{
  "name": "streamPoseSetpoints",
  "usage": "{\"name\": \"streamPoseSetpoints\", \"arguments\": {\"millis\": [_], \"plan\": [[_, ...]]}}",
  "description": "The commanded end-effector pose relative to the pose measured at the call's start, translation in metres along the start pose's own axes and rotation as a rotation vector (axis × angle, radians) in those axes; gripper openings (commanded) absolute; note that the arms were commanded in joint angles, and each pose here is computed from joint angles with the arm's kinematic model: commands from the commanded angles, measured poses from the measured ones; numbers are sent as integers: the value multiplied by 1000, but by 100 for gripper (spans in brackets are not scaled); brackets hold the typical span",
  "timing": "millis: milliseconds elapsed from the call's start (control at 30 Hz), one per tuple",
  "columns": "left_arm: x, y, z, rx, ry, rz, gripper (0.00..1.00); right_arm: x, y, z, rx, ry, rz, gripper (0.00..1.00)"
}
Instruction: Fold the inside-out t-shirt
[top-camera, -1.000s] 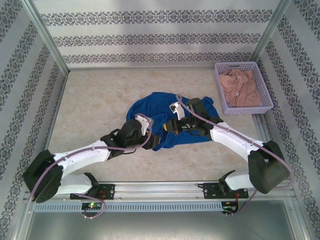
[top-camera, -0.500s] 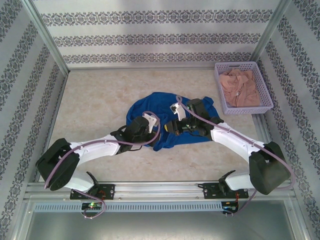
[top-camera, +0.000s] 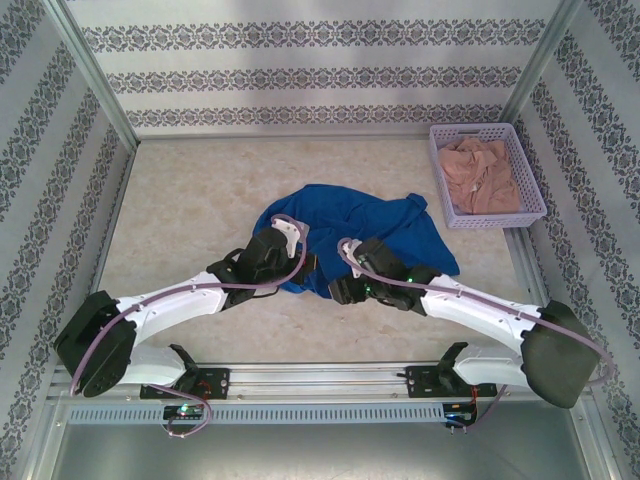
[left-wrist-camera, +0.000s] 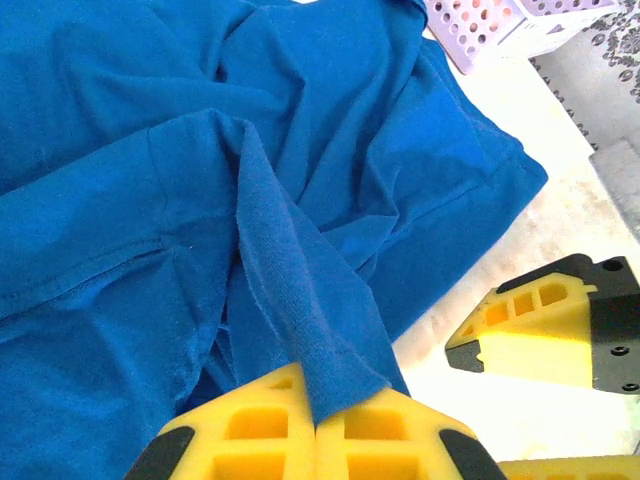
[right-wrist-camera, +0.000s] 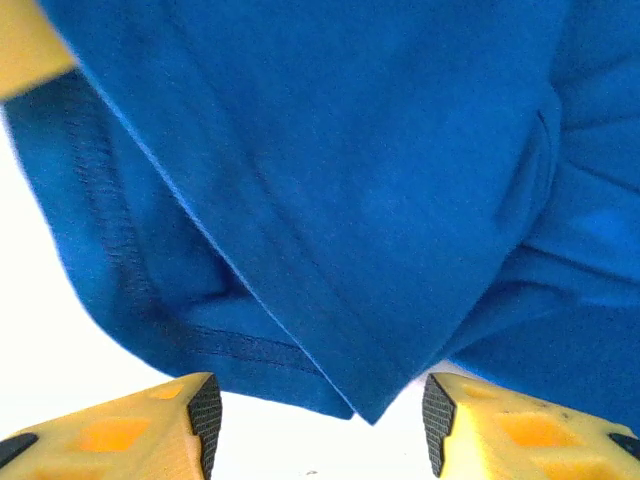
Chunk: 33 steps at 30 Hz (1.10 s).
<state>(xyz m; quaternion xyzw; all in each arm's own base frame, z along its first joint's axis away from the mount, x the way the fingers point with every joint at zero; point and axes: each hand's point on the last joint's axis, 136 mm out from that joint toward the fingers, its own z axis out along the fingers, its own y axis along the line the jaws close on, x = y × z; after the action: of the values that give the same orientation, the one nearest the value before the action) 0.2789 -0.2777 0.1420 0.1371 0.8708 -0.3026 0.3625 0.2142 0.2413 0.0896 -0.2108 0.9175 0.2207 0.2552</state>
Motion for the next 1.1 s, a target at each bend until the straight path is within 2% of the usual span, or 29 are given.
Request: {"name": "streamPoseSetpoints", "arguments": {"millis": [0, 233, 367, 667, 767, 900, 967, 1067], "plan": [[3, 6, -6, -24, 10, -21, 0, -4, -6, 4, 31, -56, 60, 58], [-1, 8, -15, -43, -12, -11, 0, 17, -12, 16, -13, 6, 116, 57], [-3, 8, -17, -43, -14, -9, 0, 23, -13, 26, -57, 38, 152, 51], [-4, 7, -19, -44, -16, -7, 0, 18, -6, 36, -149, 28, 190, 44], [-4, 8, -20, -50, -20, -7, 0, 14, -6, 39, -170, 22, 194, 34], [-6, 11, -25, -68, -35, -9, 0, 13, -6, 39, -184, 27, 193, 8], [-10, 16, -31, -103, -53, -12, 0, 15, -10, 35, -154, 39, 183, 0], [-16, 35, -50, -219, -97, -26, 0, 18, -26, 17, -37, 53, 161, 0]]}}
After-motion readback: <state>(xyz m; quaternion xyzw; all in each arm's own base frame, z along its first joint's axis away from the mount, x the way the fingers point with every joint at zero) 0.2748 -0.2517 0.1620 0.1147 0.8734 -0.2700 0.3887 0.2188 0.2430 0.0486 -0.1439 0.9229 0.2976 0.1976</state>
